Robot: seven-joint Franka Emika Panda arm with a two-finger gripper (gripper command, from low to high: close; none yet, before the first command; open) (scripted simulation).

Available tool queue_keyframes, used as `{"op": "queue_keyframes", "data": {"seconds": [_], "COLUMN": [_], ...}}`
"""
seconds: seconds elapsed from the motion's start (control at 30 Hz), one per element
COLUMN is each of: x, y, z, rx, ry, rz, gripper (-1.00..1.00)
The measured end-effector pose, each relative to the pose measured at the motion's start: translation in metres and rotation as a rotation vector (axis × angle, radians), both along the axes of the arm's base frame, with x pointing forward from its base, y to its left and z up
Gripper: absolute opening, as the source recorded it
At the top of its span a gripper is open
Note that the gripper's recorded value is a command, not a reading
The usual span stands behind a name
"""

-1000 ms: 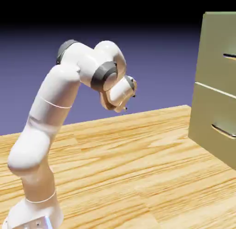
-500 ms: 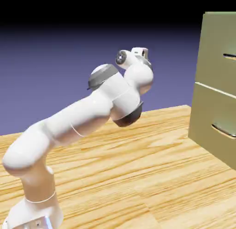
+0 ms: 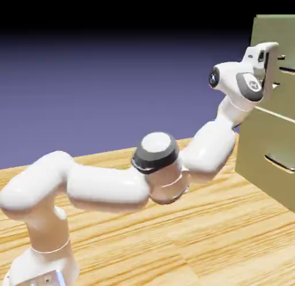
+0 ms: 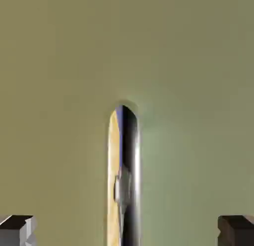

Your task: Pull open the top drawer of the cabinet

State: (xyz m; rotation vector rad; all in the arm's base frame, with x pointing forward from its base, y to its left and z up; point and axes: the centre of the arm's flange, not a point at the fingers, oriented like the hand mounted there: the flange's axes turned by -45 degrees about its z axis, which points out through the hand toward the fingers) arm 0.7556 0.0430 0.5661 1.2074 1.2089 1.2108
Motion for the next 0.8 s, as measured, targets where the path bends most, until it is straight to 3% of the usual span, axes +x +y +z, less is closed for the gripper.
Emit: {"op": "queue_keyframes", "data": {"seconds": [0.4, 0.43, 0.8], "x": [0.044, 0.045, 0.018], "y": [0.0, 0.0, 0.0], "z": [-0.001, -0.002, -0.002], "rx": [0.0, 0.0, 0.0], "ry": [0.001, 0.002, 0.002], "rz": [0.0, 0.0, 0.0], "gripper": [0.0, -1.0, -1.0]}}
